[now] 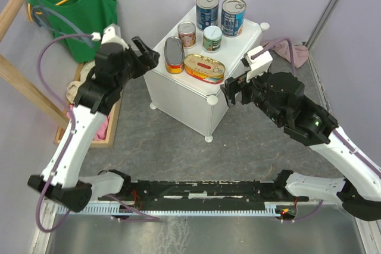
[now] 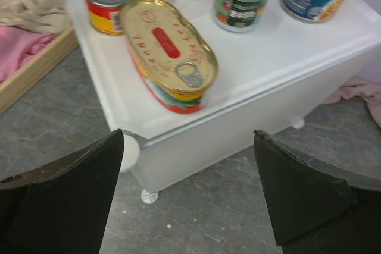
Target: Place and organize the canned foods onto the counter
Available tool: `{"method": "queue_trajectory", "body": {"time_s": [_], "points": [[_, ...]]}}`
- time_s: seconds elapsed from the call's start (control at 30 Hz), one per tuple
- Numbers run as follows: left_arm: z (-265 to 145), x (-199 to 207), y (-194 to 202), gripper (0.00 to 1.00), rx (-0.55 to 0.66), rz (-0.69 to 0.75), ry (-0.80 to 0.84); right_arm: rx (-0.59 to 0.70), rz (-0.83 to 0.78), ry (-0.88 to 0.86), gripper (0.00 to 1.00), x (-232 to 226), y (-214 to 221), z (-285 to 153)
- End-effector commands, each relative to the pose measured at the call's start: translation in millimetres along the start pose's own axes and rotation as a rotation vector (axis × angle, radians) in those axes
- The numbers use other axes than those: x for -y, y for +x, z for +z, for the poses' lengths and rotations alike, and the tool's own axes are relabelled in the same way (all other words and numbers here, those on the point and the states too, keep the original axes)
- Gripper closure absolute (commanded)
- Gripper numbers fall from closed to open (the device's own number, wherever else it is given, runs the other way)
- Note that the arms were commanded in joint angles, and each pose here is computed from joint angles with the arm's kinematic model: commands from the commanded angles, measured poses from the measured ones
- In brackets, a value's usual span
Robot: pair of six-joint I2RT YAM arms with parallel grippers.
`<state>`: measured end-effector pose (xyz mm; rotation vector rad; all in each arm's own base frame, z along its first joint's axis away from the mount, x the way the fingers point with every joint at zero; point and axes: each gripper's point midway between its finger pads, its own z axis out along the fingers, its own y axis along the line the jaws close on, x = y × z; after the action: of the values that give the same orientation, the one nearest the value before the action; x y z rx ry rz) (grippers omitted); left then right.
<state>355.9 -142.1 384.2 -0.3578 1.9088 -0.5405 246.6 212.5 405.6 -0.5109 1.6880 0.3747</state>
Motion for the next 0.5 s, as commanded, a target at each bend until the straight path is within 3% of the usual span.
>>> {"method": "queue_trajectory", "body": {"time_s": [0.0,0.2,0.47], "points": [[-30.2,-11.5,-28.5,0.11,0.211,-0.001,0.011,0.029,-0.019,0.231,0.0,44.2,-13.0,-15.0],[-69.8,-51.6,-17.4,0.11,0.311,-0.048,-0.05,-0.05,0.015,0.528,0.0,90.0,20.7,-34.6],[-78.9,-88.3,21.3,0.1,0.294,-0.047,-0.096,-0.172,0.103,0.854,0.0,124.6,79.8,-68.8]]}}
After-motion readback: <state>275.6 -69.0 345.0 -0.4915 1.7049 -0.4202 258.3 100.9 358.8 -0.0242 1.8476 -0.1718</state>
